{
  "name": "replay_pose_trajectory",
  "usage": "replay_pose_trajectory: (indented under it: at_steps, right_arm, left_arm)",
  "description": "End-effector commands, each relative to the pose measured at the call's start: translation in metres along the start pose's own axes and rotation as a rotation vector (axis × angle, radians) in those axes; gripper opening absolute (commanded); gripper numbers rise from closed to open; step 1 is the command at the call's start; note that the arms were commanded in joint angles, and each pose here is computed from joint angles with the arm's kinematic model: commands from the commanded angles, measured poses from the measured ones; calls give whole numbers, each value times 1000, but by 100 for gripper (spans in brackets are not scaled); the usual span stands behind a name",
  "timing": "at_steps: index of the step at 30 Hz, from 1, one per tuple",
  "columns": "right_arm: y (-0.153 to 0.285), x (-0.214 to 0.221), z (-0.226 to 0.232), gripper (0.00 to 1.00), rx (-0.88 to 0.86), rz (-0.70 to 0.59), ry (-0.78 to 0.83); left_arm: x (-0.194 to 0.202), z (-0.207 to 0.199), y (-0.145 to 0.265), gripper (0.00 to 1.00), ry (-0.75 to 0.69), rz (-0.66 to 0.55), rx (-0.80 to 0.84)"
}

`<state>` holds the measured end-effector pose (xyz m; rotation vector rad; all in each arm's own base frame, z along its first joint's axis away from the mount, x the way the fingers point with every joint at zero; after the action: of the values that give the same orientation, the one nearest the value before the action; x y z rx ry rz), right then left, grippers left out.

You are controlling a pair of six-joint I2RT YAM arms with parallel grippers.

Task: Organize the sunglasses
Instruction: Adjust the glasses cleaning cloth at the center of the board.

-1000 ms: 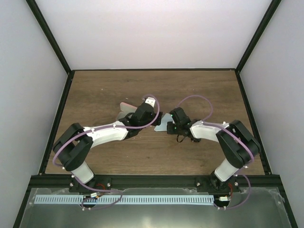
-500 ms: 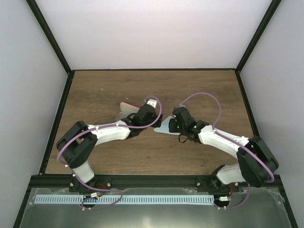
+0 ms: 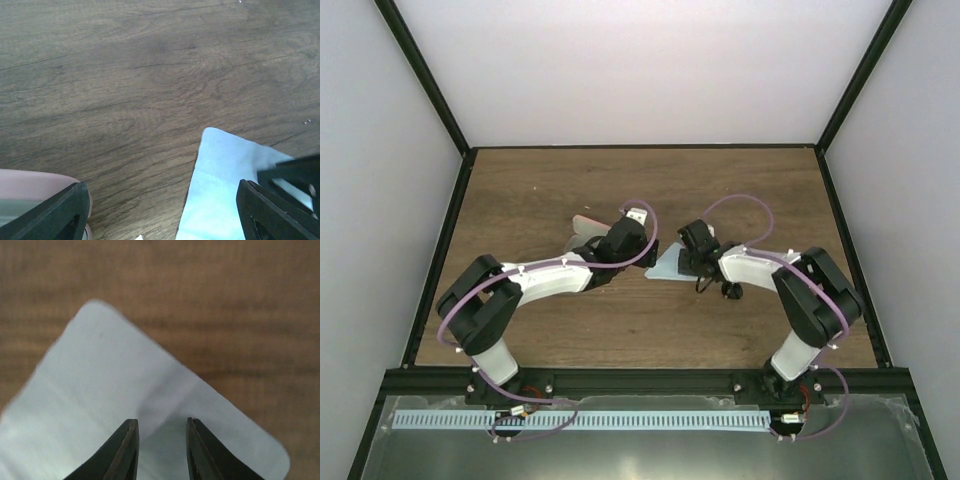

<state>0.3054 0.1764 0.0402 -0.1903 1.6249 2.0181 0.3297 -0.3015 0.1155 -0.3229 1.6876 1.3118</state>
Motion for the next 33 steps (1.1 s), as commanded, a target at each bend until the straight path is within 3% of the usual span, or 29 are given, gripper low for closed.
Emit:
replay_pose_trajectory:
  at_steps: [1, 9, 15, 18, 22, 27, 33]
  right_arm:
    - [-23, -19, -12, 29, 63, 13, -40]
    - [-56, -56, 15, 29, 49, 8, -40]
    - [-3, -81, 37, 28, -122, -118, -65]
    - [18, -86, 29, 29, -141, -194, -86]
    - [19, -83, 10, 29, -121, -214, -130]
    - [18, -87, 9, 29, -137, -194, -148]
    - [24, -91, 9, 29, -140, -210, -145]
  left_arm:
    - [-17, 2, 10, 83, 19, -38, 20]
    - [-12, 0, 2, 85, 25, -17, 38]
    - [-11, 5, -15, 85, 60, -13, 48]
    - [-17, 5, -36, 80, 71, 19, 41]
    - [-19, 3, -58, 71, 81, 52, 11]
    - [-15, 0, -68, 70, 75, 75, 17]
    - [-24, -8, -48, 71, 74, 40, 60]
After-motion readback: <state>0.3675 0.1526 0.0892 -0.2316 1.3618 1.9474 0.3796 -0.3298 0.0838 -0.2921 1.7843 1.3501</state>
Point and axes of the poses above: each gripper's point midway between its finger pads, its own y axis back along the fingers, its own z axis along the line the jaws close on, x = y × z, the point moved 2 cm from there along y, back along the fingers, and after that the axes turned 14 degrees about -y, right-handed, at the moved point
